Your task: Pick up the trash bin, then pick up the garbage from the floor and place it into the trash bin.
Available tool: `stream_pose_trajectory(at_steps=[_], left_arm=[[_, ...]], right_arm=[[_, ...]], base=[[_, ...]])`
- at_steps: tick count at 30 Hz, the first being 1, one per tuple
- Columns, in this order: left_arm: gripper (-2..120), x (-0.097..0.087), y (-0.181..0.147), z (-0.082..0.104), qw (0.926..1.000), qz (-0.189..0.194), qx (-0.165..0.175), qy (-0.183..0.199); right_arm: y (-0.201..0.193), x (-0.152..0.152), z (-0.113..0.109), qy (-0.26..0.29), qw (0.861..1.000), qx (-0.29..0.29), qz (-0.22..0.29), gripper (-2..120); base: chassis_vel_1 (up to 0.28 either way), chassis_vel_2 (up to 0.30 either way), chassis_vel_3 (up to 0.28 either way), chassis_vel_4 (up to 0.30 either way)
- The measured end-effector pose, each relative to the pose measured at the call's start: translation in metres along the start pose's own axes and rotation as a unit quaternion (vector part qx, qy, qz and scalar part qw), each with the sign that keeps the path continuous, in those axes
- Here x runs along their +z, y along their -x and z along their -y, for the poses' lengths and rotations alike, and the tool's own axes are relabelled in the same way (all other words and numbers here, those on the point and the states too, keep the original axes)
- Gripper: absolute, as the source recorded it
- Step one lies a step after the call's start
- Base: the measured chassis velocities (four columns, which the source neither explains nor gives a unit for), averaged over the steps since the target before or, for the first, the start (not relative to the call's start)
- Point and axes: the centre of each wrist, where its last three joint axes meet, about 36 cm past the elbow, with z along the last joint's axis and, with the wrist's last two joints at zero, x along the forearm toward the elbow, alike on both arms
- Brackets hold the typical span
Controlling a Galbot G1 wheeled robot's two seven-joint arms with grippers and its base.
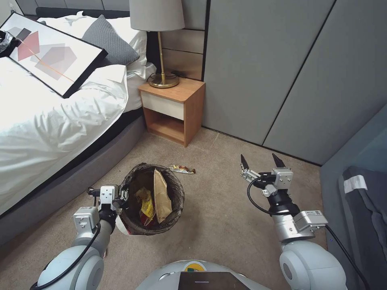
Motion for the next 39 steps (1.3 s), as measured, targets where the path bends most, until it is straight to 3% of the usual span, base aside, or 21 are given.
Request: stream_pose_trajectory(at_steps=[39], left_arm=[[7,-0.001,0.001,-0.001,0.9999,0.013,-0.005,-0.003]], right_arm=[[0.004,0.013,0.004,-0.002,1.000,0.016,-0.008,100]], base=[[0.027,0.028,0.025,0.030]])
